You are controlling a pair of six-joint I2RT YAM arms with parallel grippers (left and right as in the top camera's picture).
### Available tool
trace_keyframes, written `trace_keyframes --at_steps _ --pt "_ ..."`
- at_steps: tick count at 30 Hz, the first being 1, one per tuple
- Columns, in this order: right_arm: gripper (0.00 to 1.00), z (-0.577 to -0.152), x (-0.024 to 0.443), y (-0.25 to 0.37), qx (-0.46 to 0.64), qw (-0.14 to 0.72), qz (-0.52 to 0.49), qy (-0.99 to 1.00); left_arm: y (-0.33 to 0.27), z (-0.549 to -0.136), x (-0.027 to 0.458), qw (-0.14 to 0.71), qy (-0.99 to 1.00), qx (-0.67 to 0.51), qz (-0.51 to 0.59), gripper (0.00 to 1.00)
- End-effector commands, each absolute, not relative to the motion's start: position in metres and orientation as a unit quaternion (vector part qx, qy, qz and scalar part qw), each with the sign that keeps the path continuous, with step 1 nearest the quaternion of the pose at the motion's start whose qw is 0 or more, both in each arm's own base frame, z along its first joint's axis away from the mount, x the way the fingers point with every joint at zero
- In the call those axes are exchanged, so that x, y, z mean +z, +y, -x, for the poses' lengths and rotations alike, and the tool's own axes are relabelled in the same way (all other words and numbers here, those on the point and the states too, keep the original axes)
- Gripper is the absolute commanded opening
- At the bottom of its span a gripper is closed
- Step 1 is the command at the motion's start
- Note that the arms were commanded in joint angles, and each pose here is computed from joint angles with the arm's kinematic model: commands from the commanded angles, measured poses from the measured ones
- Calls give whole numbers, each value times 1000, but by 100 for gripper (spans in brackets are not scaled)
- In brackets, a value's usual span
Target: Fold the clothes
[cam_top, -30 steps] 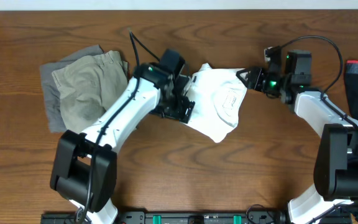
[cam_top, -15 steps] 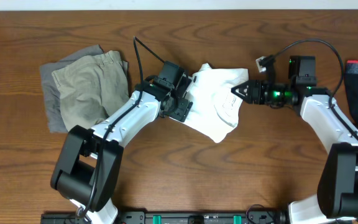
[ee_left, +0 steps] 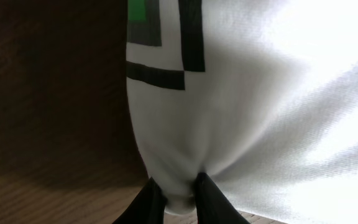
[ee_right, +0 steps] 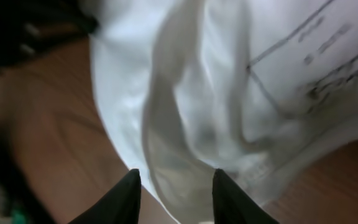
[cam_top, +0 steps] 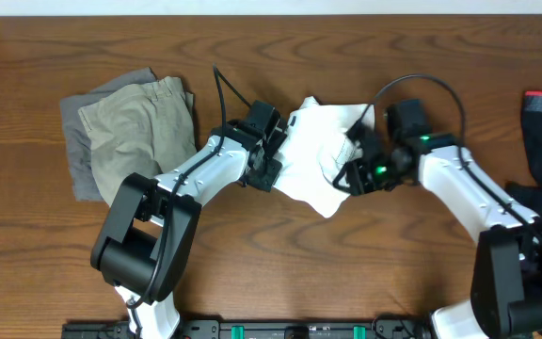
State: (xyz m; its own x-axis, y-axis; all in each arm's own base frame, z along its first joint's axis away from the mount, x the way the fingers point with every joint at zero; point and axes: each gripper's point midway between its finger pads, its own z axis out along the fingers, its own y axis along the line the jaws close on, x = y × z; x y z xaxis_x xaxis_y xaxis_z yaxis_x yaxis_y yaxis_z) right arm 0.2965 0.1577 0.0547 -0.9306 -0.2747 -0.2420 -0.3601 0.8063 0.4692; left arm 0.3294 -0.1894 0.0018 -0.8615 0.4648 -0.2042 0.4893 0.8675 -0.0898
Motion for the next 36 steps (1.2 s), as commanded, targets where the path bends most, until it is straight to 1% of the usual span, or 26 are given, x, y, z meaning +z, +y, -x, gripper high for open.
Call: trace_keyframes --at_steps 1,2,3,7,8,10,13,19,20,22,24,28,30,32,34,36 --pt "33 -297 45 146 184 85 184 962 -184 -321 -10 65 964 -62 -249 21" --pt "30 -295 44 148 185 83 188 961 -184 -321 -10 65 964 -61 -249 23" --pt "23 -292 42 150 186 79 192 960 -185 -322 -10 67 964 -62 -249 29" --pt "4 -277 34 142 165 49 182 968 -185 -324 -9 70 964 -62 -248 38" --pt "1 -273 31 136 152 37 174 972 -185 -324 -9 71 964 -63 -248 39" --pt "1 -265 28 125 128 15 158 979 -185 -324 -9 71 964 -63 -248 41" --pt "1 -256 27 122 123 -3 152 981 -186 -325 -8 74 964 -63 -248 43" --pt "2 -251 28 118 117 -15 142 983 -187 -329 -5 82 963 -65 -248 47" --pt "2 -250 28 117 116 -17 140 983 -187 -330 -2 82 963 -65 -247 51" --pt "2 -253 32 117 118 -9 128 985 -186 -331 10 83 964 -65 -245 54" --pt "3 -261 41 117 126 18 125 984 -186 -333 27 89 964 -67 -242 57" --pt "6 -286 77 121 165 106 119 973 -189 -339 73 126 960 -76 -239 66" --pt "16 -301 97 121 182 155 101 966 -191 -343 95 157 955 -83 -239 72" --pt "20 -316 109 119 190 190 75 960 -195 -351 115 195 947 -92 -239 76" --pt "30 -328 113 118 195 212 56 956 -200 -361 128 229 938 -99 -239 78" --pt "36 -342 111 117 193 227 40 954 -205 -374 133 257 931 -105 -237 80"
